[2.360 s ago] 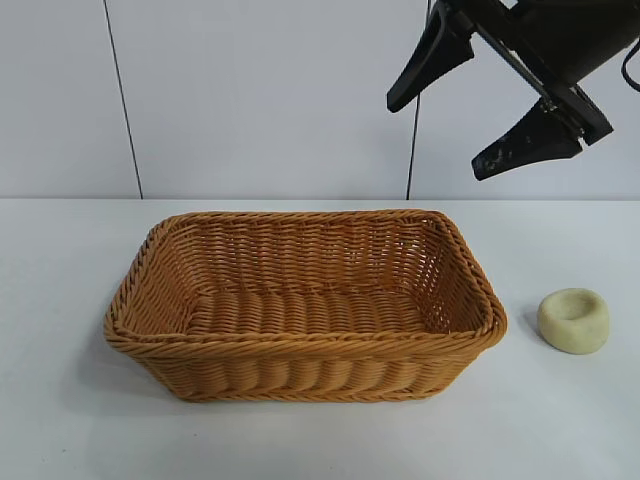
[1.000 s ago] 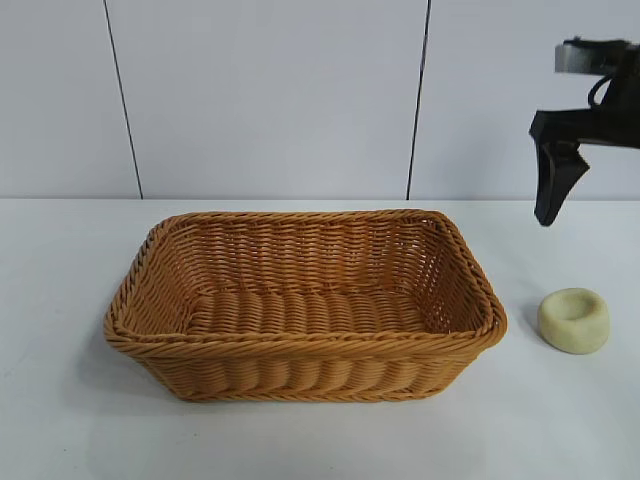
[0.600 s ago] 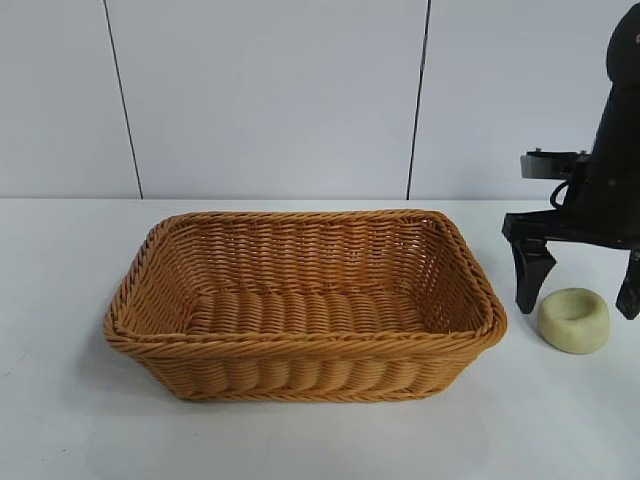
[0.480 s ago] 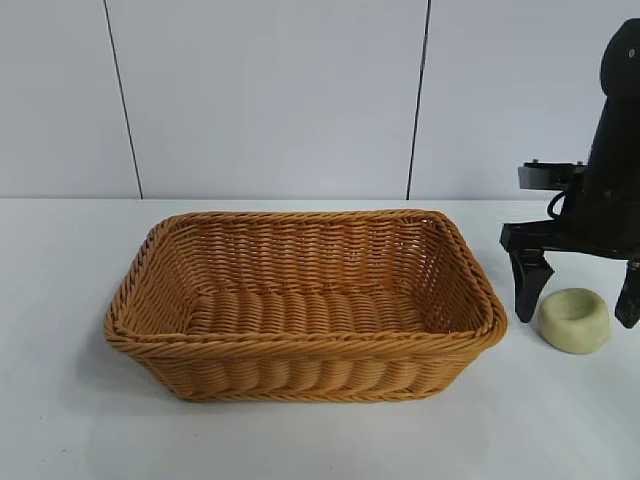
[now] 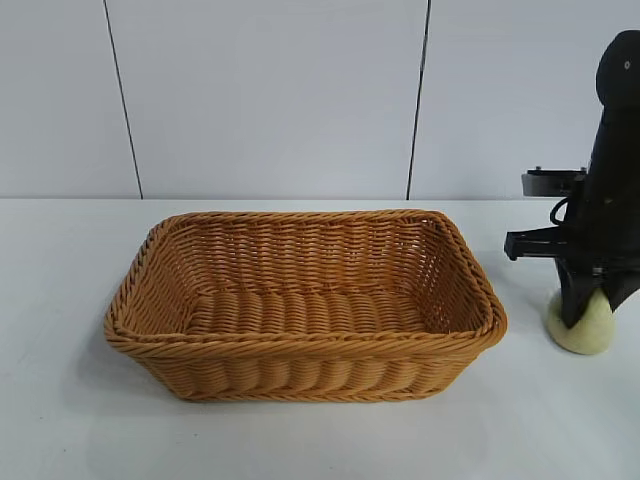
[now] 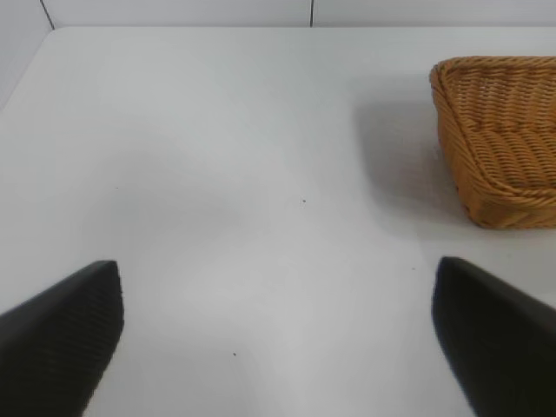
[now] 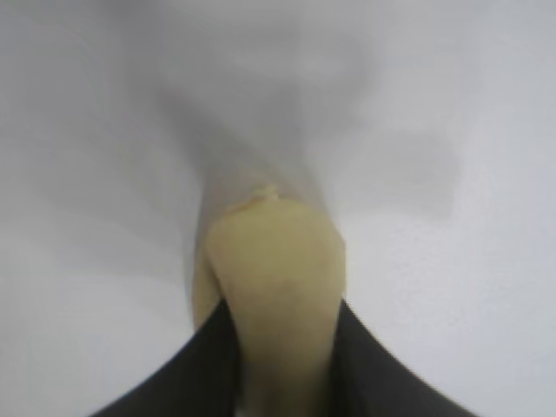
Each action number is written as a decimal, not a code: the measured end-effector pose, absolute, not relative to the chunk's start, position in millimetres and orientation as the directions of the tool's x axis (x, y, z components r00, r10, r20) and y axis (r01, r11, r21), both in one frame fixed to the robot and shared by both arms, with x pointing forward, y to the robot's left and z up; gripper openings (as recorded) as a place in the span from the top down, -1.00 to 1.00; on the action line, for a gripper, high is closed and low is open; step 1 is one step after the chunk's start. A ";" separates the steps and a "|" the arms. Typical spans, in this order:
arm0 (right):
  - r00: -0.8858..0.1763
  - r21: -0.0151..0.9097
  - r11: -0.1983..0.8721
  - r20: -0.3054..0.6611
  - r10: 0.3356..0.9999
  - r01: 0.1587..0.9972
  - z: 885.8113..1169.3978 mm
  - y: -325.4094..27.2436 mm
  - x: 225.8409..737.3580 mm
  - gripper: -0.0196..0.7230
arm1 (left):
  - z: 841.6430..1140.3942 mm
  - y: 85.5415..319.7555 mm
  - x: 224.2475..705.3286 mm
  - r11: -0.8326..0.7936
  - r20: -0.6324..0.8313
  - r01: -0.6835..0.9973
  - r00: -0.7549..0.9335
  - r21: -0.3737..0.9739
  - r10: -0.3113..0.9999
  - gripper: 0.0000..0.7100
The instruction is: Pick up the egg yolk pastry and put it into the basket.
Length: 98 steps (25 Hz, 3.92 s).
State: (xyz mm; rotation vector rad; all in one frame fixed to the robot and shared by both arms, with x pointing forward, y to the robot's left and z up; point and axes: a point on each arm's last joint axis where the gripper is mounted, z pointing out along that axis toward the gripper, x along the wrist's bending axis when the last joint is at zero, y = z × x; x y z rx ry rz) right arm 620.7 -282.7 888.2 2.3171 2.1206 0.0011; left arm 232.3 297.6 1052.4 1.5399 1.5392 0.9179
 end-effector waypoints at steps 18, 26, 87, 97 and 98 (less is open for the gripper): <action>0.023 0.208 -0.046 0.115 0.993 0.977 1028.8 -263.5 646.2 0.77 | 1052.4 297.6 232.3 0.015 -0.024 0.454 0.015 0.891 1.000 -0.95; -0.183 0.254 0.144 0.136 0.974 0.956 1045.0 -178.0 633.3 0.79 | 1052.4 297.4 232.4 0.031 -0.025 0.453 -0.020 0.891 1.000 -0.95; -0.019 0.356 0.032 -0.041 0.999 0.934 1055.9 -232.8 696.8 -0.92 | 1052.4 297.4 232.4 0.031 -0.025 0.453 -0.021 0.891 0.999 -0.95; 0.151 0.327 -0.144 0.004 0.988 0.934 1052.2 -317.0 695.2 -0.92 | 1052.4 297.4 232.4 0.031 -0.025 0.453 -0.021 0.891 0.999 -0.95; 0.137 0.312 -0.130 0.002 0.991 0.941 1049.7 -315.7 691.6 -0.92 | 1052.4 297.4 232.4 0.031 -0.025 0.453 -0.021 0.891 0.999 -0.95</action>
